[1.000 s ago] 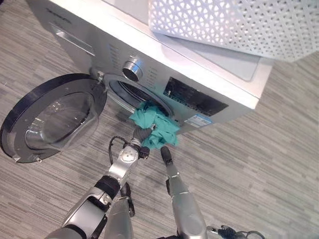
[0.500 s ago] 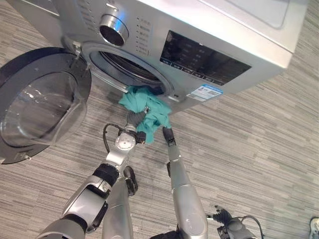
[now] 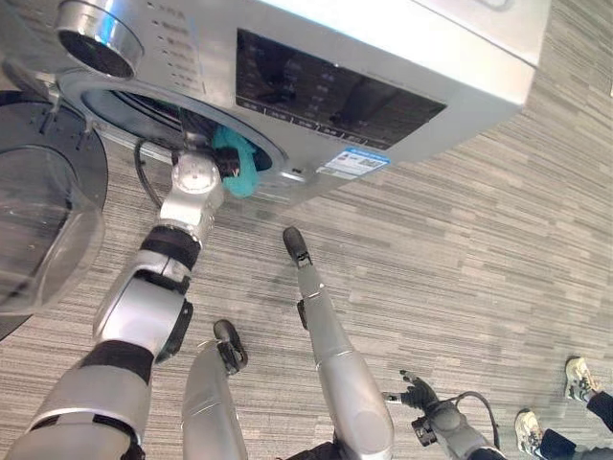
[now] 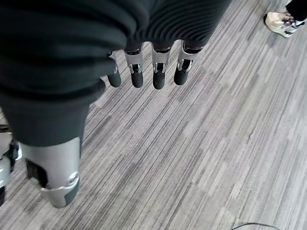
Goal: Grab the laundry basket,head to the washer,open it,put in the laundry and shut it.
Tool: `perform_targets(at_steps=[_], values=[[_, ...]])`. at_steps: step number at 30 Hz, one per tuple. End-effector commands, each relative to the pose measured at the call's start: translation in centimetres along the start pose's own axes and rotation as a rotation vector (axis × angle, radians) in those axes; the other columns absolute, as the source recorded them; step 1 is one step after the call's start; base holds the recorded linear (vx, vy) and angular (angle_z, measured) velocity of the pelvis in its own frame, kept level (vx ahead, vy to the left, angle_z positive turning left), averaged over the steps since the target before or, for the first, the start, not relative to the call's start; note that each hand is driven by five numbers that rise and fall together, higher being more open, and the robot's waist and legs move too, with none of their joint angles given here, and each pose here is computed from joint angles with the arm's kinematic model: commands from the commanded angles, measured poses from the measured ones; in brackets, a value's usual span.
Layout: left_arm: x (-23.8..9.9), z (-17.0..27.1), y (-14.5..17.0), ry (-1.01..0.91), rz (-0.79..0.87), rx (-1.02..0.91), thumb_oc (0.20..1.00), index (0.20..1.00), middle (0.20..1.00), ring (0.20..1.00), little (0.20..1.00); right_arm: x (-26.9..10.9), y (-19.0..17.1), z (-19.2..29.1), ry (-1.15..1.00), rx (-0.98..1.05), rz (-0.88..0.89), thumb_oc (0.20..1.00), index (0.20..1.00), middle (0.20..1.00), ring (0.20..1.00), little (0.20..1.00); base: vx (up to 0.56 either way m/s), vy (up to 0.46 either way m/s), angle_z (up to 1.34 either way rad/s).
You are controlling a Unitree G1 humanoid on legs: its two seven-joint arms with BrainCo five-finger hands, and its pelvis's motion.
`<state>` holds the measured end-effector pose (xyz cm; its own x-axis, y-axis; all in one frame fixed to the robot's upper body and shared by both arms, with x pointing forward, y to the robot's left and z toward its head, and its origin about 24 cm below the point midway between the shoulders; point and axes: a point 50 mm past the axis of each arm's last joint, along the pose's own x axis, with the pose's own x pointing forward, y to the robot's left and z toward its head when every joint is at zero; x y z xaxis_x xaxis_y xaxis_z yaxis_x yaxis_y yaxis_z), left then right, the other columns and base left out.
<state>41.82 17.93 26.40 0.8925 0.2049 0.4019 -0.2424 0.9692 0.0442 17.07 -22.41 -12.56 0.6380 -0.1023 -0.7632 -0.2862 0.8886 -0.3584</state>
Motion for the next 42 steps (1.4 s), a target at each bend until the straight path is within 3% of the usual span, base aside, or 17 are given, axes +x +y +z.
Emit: perform_targets(at_steps=[1,7,11,17,18,21,22,24,25,26,29,30,31,32,33,37,42], values=[[0.8,1.7,2.2,-0.073,0.067,-0.064,0.200,0.200,0.200,0.200,0.200,-1.7,-1.5,-4.7,0.111,-0.049,-0.024,1.000,1.000,1.000,1.000,1.000,0.04,-0.004,-0.05],[3.3,8.6,2.5,-0.108,0.110,-0.506,0.200,0.200,0.200,0.200,0.200,-1.2,-4.2,-2.3,0.033,-0.059,-0.104,1.000,1.000,1.000,1.000,1.000,0.05,0.002,-0.05],[3.5,17.4,0.5,-0.266,-0.003,-0.822,0.200,0.200,0.200,0.200,0.200,-1.1,-6.1,-1.6,0.029,-0.042,-0.155,1.000,1.000,1.000,1.000,1.000,0.09,0.002,-0.01],[1.4,21.6,-2.9,-0.423,-0.175,-0.891,0.200,0.200,0.200,0.200,0.200,-1.5,-6.0,-2.4,0.058,-0.048,-0.136,1.000,1.000,1.000,1.000,1.000,0.07,0.002,-0.01],[1.2,20.5,-4.4,-0.416,-0.238,-0.716,1.000,1.000,1.000,1.000,1.000,-1.8,-6.0,-2.9,0.069,-0.054,-0.129,1.000,1.000,1.000,1.000,1.000,0.03,-0.029,-0.07],[2.0,17.2,-4.7,-0.311,-0.254,-0.494,1.000,1.000,1.000,1.000,1.000,-2.0,-6.0,-3.4,0.079,-0.063,-0.120,1.000,1.000,1.000,1.000,1.000,0.00,-0.043,-0.05],[2.8,14.4,-4.0,-0.222,-0.248,-0.167,1.000,1.000,1.000,1.000,1.000,-2.1,-5.8,-4.1,0.108,-0.055,-0.111,1.000,1.000,1.000,1.000,1.000,-0.01,-0.041,-0.02],[3.1,13.9,-3.6,-0.207,-0.236,-0.019,1.000,1.000,1.000,1.000,1.000,-2.0,-5.8,-4.2,0.113,-0.054,-0.107,1.000,1.000,1.000,1.000,1.000,-0.02,-0.044,-0.04],[3.2,12.8,-3.5,-0.198,-0.244,0.286,1.000,1.000,1.000,1.000,1.000,-2.0,-5.8,-4.3,0.120,-0.062,-0.099,1.000,1.000,1.000,1.000,1.000,-0.02,-0.048,-0.03],[3.2,12.9,-3.5,-0.199,-0.244,0.288,1.000,1.000,1.000,1.000,1.000,-2.0,-5.7,-4.3,0.120,-0.061,-0.098,1.000,1.000,1.000,1.000,1.000,-0.02,-0.036,-0.01],[3.1,9.5,-3.3,-0.212,-0.217,0.915,1.000,1.000,1.000,1.000,1.000,-1.8,-5.2,-4.3,0.126,-0.102,-0.074,1.000,1.000,1.000,1.000,1.000,-0.01,-0.003,0.01],[3.1,9.5,-3.3,-0.212,-0.217,0.915,1.000,1.000,1.000,1.000,1.000,-1.8,-5.2,-4.3,0.126,-0.102,-0.074,1.000,1.000,1.000,1.000,1.000,0.00,0.000,0.00],[2.9,9.5,-4.0,-0.263,-0.240,1.062,1.000,1.000,1.000,1.000,1.000,-1.8,-8.1,-4.3,0.159,-0.132,-0.133,1.000,1.000,1.000,1.000,1.000,0.01,0.044,0.03],[2.2,5.3,-3.9,-0.275,-0.342,1.549,1.000,1.000,1.000,1.000,1.000,-1.9,-8.5,-3.9,0.119,-0.189,-0.142,1.000,1.000,1.000,1.000,1.000,0.01,0.082,0.02],[1.8,4.1,-4.0,-0.324,-0.384,1.727,1.000,1.000,1.000,1.000,1.000,-1.7,-8.7,-3.3,0.094,-0.188,-0.152,1.000,1.000,1.000,1.000,1.000,0.02,0.109,-0.05],[-0.7,-2.0,-4.8,-0.370,-0.559,1.929,1.000,1.000,1.000,1.000,1.000,-1.1,-7.1,-2.7,0.070,-0.160,-0.143,1.000,1.000,1.000,1.000,1.000,-0.01,0.030,-0.15],[-6.1,-10.7,-5.5,-0.142,-0.818,1.776,1.000,1.000,1.000,1.000,1.000,-1.5,-6.2,-4.7,0.143,-0.164,-0.118,1.000,1.000,1.000,1.000,1.000,-0.02,-0.014,-0.01]])
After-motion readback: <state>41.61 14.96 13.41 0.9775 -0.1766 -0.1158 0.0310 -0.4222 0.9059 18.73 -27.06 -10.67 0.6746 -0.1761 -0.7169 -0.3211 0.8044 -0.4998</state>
